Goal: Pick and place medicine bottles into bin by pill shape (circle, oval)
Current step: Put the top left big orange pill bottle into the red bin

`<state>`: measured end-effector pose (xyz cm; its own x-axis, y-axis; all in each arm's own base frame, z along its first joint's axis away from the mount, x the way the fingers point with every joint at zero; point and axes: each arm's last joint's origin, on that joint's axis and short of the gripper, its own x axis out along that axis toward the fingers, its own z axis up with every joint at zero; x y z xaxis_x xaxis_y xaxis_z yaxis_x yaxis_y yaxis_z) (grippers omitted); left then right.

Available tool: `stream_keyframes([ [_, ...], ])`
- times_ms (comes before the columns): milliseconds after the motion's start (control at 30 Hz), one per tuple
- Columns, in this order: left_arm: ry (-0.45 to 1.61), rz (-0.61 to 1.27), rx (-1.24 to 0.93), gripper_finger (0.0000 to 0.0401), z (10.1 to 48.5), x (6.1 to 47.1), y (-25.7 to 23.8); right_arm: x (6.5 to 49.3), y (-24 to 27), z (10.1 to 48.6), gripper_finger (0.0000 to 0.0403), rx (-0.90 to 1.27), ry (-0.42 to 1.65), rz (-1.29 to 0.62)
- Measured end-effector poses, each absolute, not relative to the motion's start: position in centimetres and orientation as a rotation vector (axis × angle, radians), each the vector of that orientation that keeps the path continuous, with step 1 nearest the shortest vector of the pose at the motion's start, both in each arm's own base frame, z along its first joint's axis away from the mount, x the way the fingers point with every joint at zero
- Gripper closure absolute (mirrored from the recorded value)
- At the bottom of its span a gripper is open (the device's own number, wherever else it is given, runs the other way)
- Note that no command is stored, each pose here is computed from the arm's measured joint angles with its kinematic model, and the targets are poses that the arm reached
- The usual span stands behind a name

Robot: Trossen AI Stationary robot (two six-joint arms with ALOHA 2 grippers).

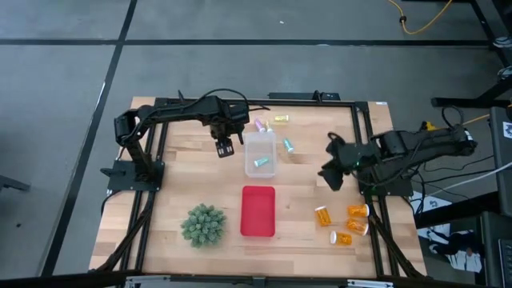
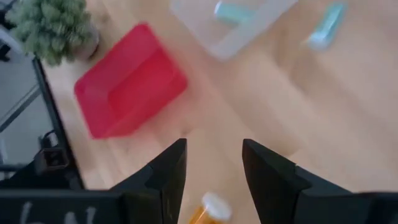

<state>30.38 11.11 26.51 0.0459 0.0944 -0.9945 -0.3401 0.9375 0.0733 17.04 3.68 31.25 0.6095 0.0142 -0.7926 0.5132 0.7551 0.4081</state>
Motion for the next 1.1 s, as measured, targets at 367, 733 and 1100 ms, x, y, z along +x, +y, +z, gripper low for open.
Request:
stream_keyframes([
  [367,1.493,0.328,-0.164,0.0228,26.5,30.9,9.7,18.2,8.5,28.2,0.0244,0.765,1.096,-0.417],
  [733,1.494,0.293,-0.132,0.0228,26.5,31.3,8.4,19.9,11.4,24.8,0.0244,0.813,1.200,-0.596],
  [1100,1.487,0.283,-0.120,0.0228,26.5,31.5,8.0,20.8,12.0,23.2,0.0244,0.779,1.262,-0.635],
])
